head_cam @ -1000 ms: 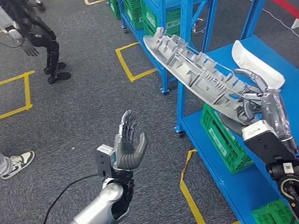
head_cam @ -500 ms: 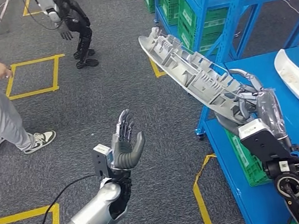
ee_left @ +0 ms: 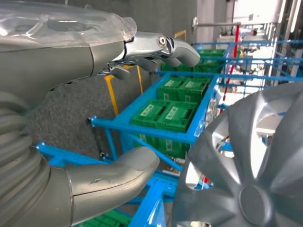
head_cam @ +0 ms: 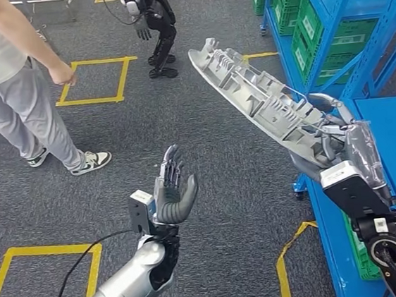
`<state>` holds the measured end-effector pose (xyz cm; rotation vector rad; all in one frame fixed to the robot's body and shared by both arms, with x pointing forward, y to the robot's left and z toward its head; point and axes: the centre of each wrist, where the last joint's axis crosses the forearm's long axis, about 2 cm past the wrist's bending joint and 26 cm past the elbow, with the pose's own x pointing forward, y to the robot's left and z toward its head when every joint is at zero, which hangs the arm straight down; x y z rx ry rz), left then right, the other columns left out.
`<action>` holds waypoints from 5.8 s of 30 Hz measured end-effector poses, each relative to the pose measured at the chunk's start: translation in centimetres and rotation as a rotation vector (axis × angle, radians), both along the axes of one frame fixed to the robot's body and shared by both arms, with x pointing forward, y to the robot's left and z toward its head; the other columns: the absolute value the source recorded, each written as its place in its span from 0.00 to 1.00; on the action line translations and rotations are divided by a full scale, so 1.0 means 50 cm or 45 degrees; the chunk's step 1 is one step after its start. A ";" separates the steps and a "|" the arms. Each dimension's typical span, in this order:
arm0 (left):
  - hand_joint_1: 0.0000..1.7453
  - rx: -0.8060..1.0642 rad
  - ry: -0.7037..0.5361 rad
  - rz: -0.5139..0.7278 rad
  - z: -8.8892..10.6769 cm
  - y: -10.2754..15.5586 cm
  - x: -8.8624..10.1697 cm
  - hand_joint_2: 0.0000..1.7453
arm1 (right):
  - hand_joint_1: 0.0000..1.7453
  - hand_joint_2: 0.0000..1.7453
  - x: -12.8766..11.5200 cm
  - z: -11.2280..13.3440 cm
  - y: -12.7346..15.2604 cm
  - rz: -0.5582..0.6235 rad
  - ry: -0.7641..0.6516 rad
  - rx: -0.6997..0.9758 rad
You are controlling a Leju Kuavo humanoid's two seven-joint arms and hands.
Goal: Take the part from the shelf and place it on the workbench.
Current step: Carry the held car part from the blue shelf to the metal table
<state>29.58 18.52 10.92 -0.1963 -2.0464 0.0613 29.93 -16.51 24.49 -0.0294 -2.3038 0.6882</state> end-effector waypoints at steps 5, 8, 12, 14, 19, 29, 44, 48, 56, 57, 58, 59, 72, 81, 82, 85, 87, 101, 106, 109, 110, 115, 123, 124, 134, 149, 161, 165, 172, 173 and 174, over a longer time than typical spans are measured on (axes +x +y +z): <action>0.00 0.008 -0.005 0.000 0.001 0.002 0.002 1.00 | 1.00 1.00 0.000 0.000 -0.001 -0.004 0.002 0.000; 0.00 0.010 -0.003 -0.001 0.000 0.003 0.001 1.00 | 1.00 1.00 -0.003 -0.004 -0.001 -0.003 0.011 -0.002; 0.00 0.011 -0.011 -0.004 0.003 0.002 0.004 1.00 | 1.00 1.00 -0.003 -0.003 -0.002 -0.005 0.011 -0.003; 0.00 0.015 -0.014 -0.005 0.004 0.002 0.004 1.00 | 1.00 1.00 -0.003 -0.003 -0.001 0.000 0.010 -0.007; 0.00 0.018 -0.020 -0.005 0.005 -0.001 0.005 1.00 | 1.00 1.00 -0.004 -0.003 -0.002 0.002 0.011 -0.013; 0.00 0.023 -0.023 -0.018 0.006 -0.004 0.004 1.00 | 1.00 1.00 -0.008 -0.007 -0.007 -0.012 0.028 -0.006; 0.00 0.049 -0.058 -0.027 0.017 -0.005 0.015 1.00 | 1.00 1.00 -0.024 -0.017 -0.013 -0.052 0.064 0.019; 0.00 0.056 -0.055 -0.019 0.016 -0.004 0.014 1.00 | 1.00 1.00 -0.025 -0.019 -0.018 -0.060 0.066 0.023; 0.00 0.052 -0.042 -0.021 0.012 -0.007 0.009 1.00 | 1.00 1.00 -0.030 -0.031 -0.027 -0.078 0.091 0.026; 0.00 0.051 -0.042 -0.022 0.012 -0.008 0.009 1.00 | 1.00 1.00 -0.030 -0.031 -0.028 -0.082 0.091 0.027; 0.00 0.050 -0.042 -0.022 0.012 -0.008 0.008 1.00 | 1.00 1.00 -0.030 -0.031 -0.029 -0.085 0.090 0.028; 0.00 0.051 -0.040 -0.022 0.011 -0.008 0.008 1.00 | 1.00 1.00 -0.030 -0.031 -0.030 -0.087 0.089 0.029; 0.00 0.055 0.005 -0.002 0.009 -0.003 0.007 1.00 | 1.00 1.00 -0.037 -0.043 -0.033 -0.085 0.135 0.028; 0.00 0.049 0.012 0.011 0.014 -0.005 0.010 1.00 | 1.00 1.00 -0.036 -0.053 -0.034 -0.080 0.152 0.035; 0.00 0.047 0.017 0.012 0.013 -0.005 0.010 1.00 | 1.00 1.00 -0.037 -0.056 -0.034 -0.080 0.158 0.035; 0.00 0.042 0.038 0.022 0.013 -0.006 0.009 1.00 | 1.00 1.00 -0.039 -0.060 -0.034 -0.082 0.171 0.035; 0.00 0.038 0.052 0.035 0.014 -0.008 0.010 1.00 | 1.00 1.00 -0.040 -0.062 -0.034 -0.087 0.176 0.037; 0.00 0.024 0.127 0.145 0.016 -0.006 0.013 1.00 | 1.00 1.00 -0.045 -0.075 -0.037 -0.087 0.237 0.033; 0.00 -0.024 0.131 0.099 0.019 -0.007 0.016 1.00 | 1.00 1.00 -0.044 -0.074 -0.036 -0.087 0.242 0.036; 0.00 -0.046 0.117 0.069 0.022 -0.008 0.017 1.00 | 1.00 1.00 -0.044 -0.075 -0.036 -0.085 0.246 0.041; 0.00 -0.047 0.112 0.065 0.023 -0.008 0.018 1.00 | 1.00 1.00 -0.044 -0.075 -0.036 -0.084 0.248 0.043; 0.00 -0.044 0.113 0.060 0.021 -0.010 0.015 1.00 | 1.00 1.00 -0.044 -0.077 -0.036 -0.082 0.253 0.043; 0.00 0.017 0.031 0.028 0.021 -0.010 0.015 1.00 | 1.00 1.00 -0.040 -0.079 -0.035 -0.074 0.253 0.059; 0.00 0.016 0.023 0.015 0.022 -0.010 0.016 1.00 | 1.00 1.00 -0.040 -0.080 -0.035 -0.073 0.254 0.066; 0.00 0.027 0.025 -0.017 0.022 -0.011 0.016 1.00 | 1.00 1.00 -0.038 -0.090 -0.036 -0.081 0.278 0.078; 0.00 0.045 0.033 -0.018 0.022 -0.010 0.015 1.00 | 1.00 1.00 -0.039 -0.094 -0.032 -0.085 0.301 0.081; 0.00 0.055 0.034 -0.023 0.020 -0.010 0.009 1.00 | 1.00 1.00 -0.040 -0.098 -0.027 -0.075 0.311 0.075; 0.00 0.060 0.033 -0.023 0.020 -0.008 0.008 1.00 | 1.00 1.00 -0.041 -0.098 -0.024 -0.068 0.314 0.077; 0.00 0.070 0.024 -0.030 0.022 -0.007 0.005 1.00 | 1.00 1.00 -0.041 -0.096 -0.020 -0.056 0.307 0.080; 0.00 0.073 0.029 -0.030 0.020 -0.006 0.003 1.00 | 1.00 1.00 -0.041 -0.096 -0.020 -0.054 0.308 0.081; 0.00 0.076 0.032 -0.030 0.019 -0.005 0.002 1.00 | 1.00 1.00 -0.041 -0.097 -0.019 -0.052 0.310 0.081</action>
